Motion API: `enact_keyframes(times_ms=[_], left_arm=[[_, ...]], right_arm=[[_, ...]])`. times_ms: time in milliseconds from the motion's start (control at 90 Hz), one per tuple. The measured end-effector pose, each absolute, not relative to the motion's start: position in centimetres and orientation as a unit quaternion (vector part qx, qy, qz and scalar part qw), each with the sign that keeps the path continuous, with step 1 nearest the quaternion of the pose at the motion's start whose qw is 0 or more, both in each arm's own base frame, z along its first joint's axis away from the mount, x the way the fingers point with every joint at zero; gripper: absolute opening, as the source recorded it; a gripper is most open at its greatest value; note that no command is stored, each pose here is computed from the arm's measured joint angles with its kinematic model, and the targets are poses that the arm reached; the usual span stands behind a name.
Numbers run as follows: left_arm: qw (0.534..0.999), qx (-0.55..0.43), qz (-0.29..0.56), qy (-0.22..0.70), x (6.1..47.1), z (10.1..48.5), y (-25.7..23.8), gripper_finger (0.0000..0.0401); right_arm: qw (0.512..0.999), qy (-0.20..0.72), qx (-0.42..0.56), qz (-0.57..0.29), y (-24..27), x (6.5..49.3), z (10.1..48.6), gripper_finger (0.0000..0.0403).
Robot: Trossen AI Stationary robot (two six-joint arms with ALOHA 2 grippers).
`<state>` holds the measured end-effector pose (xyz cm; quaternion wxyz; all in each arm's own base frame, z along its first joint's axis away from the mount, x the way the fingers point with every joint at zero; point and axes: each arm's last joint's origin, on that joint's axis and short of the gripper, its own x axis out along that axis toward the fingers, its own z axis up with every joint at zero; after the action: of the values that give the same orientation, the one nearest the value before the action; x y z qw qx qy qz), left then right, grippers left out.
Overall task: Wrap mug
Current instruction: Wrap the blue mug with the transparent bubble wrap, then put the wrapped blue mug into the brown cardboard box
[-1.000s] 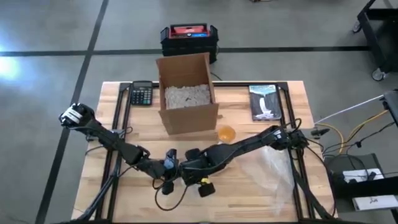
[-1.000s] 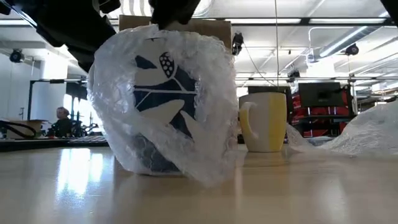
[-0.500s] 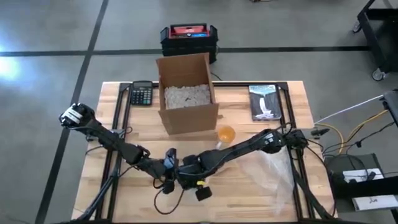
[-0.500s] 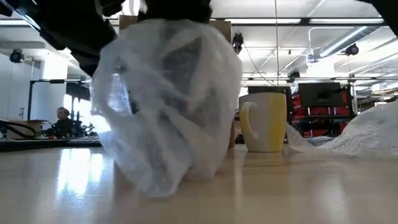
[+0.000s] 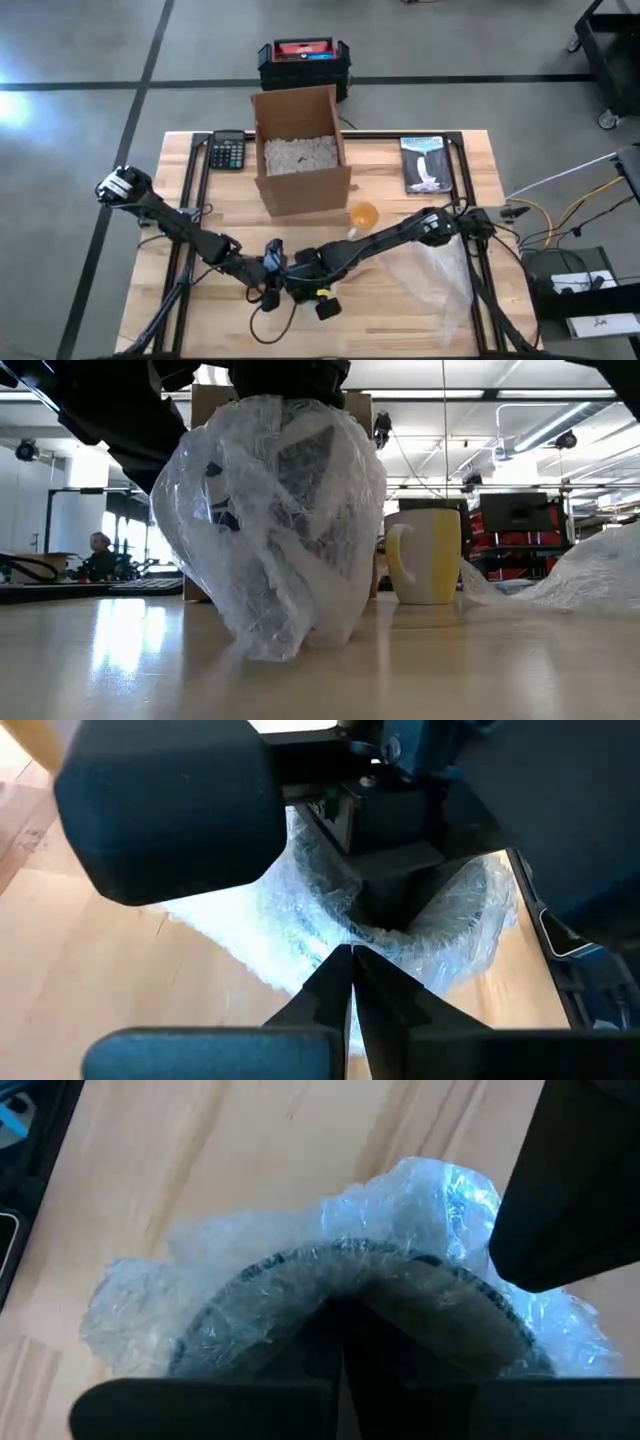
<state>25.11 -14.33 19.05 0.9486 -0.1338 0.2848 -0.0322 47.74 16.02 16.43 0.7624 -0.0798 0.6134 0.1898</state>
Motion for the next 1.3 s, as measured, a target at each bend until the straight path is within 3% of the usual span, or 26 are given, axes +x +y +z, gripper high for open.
enact_keyframes(times_ms=[311,400,489,789,933,1133,1300], left_arm=[[0.949,-0.134,-0.034,0.284,25.1,19.1,-14.3,0.0000],[0.949,-0.134,-0.034,0.284,25.1,19.1,-14.3,0.0000],[0.949,-0.134,-0.034,0.285,25.1,19.1,-14.3,0.0000],[0.949,-0.134,-0.034,0.284,25.1,19.1,-14.3,0.0000],[0.949,-0.134,-0.034,0.284,25.1,19.1,-14.3,0.0000],[0.949,-0.134,-0.034,0.284,25.1,19.1,-14.3,0.0000],[0.949,-0.134,-0.033,0.284,25.1,19.1,-14.3,0.0000]], right_arm=[[0.781,0.588,-0.080,0.194,16.0,46.0,23.4,0.0000],[0.794,0.579,-0.104,0.156,15.7,45.7,24.6,0.0000],[0.795,0.581,-0.133,0.112,15.3,45.9,24.1,0.0000],[0.755,0.631,-0.143,0.108,15.8,46.7,17.4,0.0000],[0.748,0.638,-0.145,0.107,15.7,46.6,16.9,0.0000],[0.778,0.607,-0.123,0.107,15.4,45.7,22.3,0.0000],[0.797,0.592,0.001,0.117,15.4,44.3,26.6,0.0000]])
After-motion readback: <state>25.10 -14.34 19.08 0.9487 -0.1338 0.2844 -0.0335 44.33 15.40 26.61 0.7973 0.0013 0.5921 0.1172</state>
